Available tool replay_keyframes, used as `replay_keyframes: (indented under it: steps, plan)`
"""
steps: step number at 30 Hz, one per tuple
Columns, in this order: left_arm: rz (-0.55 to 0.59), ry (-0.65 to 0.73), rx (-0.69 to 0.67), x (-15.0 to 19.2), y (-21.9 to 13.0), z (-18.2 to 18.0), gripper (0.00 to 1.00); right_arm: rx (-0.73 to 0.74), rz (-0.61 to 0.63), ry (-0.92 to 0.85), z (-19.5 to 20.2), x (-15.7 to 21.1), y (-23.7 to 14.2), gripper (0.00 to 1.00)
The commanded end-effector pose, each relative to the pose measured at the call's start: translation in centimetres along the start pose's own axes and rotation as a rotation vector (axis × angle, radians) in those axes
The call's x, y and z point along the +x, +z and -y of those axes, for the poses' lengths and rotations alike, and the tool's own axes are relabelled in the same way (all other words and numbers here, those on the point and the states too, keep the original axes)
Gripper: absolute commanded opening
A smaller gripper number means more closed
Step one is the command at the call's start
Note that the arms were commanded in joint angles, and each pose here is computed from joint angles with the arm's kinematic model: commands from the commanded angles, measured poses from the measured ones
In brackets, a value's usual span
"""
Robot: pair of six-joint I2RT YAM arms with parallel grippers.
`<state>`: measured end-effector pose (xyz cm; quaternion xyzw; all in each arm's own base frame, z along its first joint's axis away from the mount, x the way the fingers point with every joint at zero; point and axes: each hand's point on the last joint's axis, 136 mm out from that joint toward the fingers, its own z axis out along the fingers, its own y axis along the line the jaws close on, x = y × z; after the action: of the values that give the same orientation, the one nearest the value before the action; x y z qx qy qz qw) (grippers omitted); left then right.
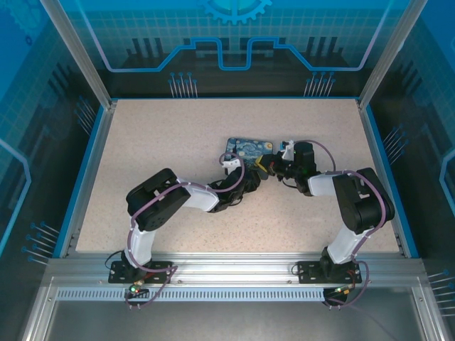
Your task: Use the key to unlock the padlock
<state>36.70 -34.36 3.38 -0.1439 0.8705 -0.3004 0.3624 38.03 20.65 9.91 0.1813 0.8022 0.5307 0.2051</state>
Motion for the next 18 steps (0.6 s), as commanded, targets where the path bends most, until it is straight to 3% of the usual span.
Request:
replay_keyframes:
  steps: [1, 8, 18]
  plan:
    - [-0.056, 0.049, -0.152, 1.94, -0.32, -4.14, 0.44, 0.055, -0.008, 0.032, 2.07, 0.4, -0.36, 0.0]
    - [-0.026, 0.034, -0.145, 2.03, -0.53, -4.85, 0.39, 0.059, -0.009, 0.038, 2.37, 0.37, -0.33, 0.0]
    - [-0.012, 0.038, -0.111, 1.9, -0.53, -4.53, 0.17, 0.06, -0.014, 0.038, 2.43, 0.38, -0.21, 0.0]
